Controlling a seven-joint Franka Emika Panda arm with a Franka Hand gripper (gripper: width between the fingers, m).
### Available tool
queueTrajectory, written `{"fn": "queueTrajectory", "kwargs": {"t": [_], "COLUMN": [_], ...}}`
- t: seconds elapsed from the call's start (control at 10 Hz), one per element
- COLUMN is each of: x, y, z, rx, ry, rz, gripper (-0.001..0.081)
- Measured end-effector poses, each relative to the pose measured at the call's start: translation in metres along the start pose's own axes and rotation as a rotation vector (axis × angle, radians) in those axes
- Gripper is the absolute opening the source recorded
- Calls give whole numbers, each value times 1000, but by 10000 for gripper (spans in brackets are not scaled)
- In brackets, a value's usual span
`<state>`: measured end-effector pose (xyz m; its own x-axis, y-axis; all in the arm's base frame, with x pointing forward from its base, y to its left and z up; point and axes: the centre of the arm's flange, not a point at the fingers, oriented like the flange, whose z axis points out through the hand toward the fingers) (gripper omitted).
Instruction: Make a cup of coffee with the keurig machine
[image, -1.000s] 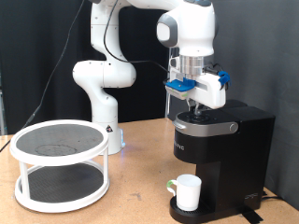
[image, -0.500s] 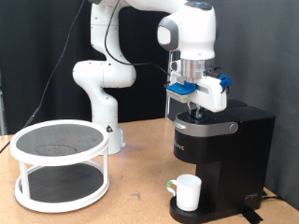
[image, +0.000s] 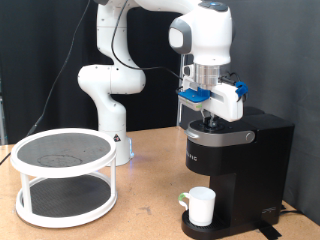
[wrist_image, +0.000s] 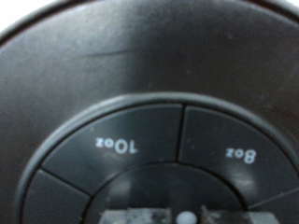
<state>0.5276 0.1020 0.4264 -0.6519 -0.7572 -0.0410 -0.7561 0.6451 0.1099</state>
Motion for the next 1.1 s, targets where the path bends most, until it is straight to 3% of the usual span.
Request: {"fn": "queueTrajectory", "kwargs": {"t": [0.7,1.1], "x": [-6,-7], "y": [-14,-15], "z": [0,0], "rx": [-109,-118], "ry": [47,52], "rz": [11,9], "gripper": [0,0]}}
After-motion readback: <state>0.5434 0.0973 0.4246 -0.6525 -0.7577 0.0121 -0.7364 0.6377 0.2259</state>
